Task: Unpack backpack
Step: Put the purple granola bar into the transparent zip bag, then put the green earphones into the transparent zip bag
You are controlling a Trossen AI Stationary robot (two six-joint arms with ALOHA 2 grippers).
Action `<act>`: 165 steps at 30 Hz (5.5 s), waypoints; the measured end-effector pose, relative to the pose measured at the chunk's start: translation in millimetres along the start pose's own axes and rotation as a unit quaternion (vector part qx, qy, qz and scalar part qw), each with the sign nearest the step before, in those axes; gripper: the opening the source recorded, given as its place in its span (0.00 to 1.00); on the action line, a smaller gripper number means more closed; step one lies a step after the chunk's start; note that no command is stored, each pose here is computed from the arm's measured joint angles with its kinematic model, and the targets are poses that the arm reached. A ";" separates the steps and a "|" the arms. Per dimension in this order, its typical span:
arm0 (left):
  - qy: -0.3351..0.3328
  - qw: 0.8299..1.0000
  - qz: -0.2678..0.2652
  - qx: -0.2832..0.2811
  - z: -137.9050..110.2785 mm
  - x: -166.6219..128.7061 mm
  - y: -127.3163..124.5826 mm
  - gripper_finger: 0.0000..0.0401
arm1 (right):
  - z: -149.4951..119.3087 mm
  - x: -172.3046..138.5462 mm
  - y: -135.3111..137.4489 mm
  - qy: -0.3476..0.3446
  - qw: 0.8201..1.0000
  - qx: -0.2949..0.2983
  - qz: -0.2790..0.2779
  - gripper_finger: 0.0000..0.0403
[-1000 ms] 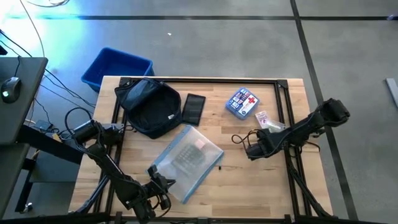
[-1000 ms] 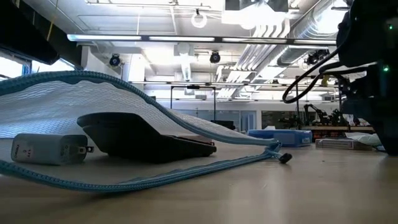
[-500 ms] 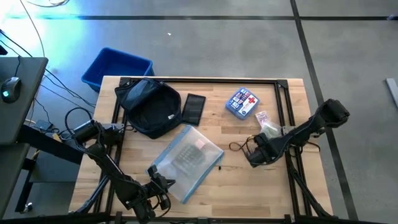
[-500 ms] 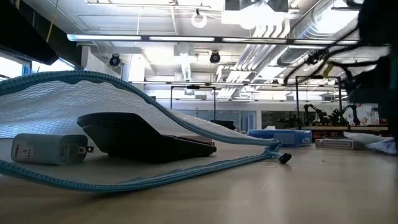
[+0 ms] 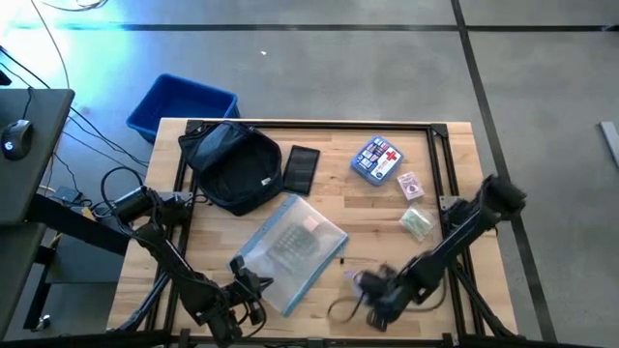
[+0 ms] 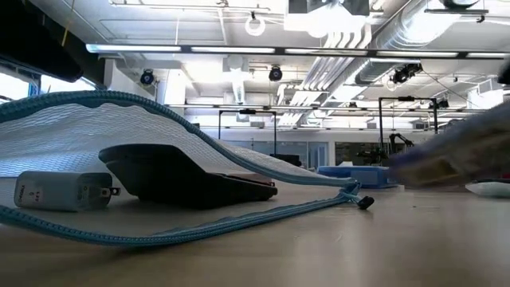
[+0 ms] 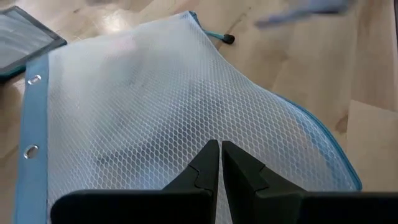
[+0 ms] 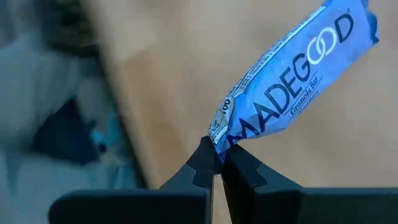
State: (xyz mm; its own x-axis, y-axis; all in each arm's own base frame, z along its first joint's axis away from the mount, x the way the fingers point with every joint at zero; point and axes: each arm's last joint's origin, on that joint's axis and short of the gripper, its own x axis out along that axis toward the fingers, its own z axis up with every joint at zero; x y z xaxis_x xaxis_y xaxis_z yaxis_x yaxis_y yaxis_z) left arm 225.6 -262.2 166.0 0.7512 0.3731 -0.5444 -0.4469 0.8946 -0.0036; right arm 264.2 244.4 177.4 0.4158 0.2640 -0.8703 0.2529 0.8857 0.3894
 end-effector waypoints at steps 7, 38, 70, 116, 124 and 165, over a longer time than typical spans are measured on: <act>0.011 1.000 0.023 0.015 10.0 -8.0 1.1 0.00 | 54.9 40.1 37.7 0.021 0.986 -0.167 -0.017 0.00; 0.067 0.988 0.127 0.059 -21.5 -9.0 24.6 0.00 | 230.0 69.2 -34.0 -0.151 0.957 -0.226 -0.100 0.07; 0.093 0.989 0.113 0.026 -23.8 -8.8 20.2 0.00 | 78.1 6.8 -51.1 0.248 0.887 -0.050 -0.385 0.68; 0.070 0.992 0.096 0.031 -15.8 -3.8 14.0 0.00 | 34.0 -29.7 -53.9 -0.139 0.981 -0.071 0.116 0.01; 0.056 0.991 0.114 0.033 12.9 -16.3 6.4 0.00 | 96.9 32.5 30.4 -0.091 0.946 -0.281 0.131 0.01; 0.098 0.990 0.094 0.035 10.7 -47.7 -1.7 0.00 | 282.4 86.0 -36.5 -0.222 0.918 -0.236 -0.231 0.44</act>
State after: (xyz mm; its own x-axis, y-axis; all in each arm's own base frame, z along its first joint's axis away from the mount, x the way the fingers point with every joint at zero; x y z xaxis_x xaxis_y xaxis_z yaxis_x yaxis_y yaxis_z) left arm 195.7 -279.0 201.0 0.5460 0.4858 -0.6826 -0.5305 0.8311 0.1671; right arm 537.4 126.9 173.5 0.7012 -0.2697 -0.6599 0.1293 0.9584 -0.2543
